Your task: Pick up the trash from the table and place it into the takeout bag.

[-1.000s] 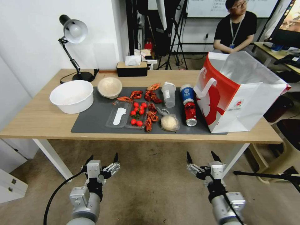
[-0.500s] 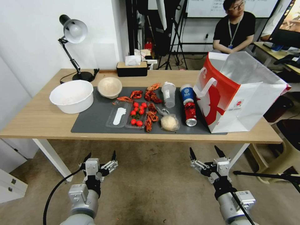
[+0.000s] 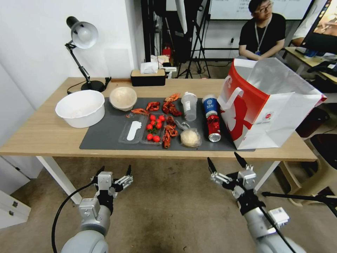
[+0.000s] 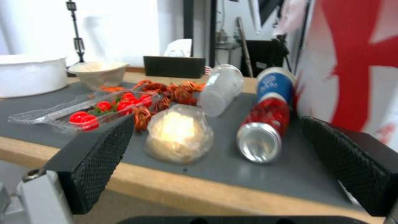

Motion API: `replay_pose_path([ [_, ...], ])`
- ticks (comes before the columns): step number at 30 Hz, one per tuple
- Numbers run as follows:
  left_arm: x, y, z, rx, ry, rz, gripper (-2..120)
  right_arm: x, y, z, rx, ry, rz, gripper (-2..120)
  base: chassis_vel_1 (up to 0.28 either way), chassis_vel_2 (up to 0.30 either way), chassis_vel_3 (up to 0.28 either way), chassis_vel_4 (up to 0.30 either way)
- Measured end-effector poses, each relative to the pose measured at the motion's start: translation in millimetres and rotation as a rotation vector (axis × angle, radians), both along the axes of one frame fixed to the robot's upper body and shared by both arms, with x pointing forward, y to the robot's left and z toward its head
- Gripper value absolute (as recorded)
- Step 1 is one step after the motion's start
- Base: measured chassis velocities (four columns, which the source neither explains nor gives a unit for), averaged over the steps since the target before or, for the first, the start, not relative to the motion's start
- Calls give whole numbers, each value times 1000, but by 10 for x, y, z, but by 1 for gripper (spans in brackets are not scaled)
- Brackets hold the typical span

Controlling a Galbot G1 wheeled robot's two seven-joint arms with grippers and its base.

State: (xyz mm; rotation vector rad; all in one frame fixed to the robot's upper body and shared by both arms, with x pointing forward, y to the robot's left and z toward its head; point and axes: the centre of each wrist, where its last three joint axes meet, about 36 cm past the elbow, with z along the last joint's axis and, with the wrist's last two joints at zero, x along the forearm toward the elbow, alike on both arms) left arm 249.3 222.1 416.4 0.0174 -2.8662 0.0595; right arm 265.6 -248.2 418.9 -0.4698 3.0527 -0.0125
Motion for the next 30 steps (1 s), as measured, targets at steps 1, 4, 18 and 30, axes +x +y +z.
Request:
replay_pose_path([
  [1,0,0,0,0,0,0,100,0,0,0,0,0,0,100,0,0,0,0],
  [4,-12,16,11,3,0,4,100,253,13,-67,16,-24,42,100,0,0,0,0],
  [18,-63,47,27,8,5,39,100,1101,298,-186,49,34,113,100,0,0,0,0],
  [30,-89,49,9,7,8,58,100,1278,548,-211,1,176,70,100,0,0,0,0],
])
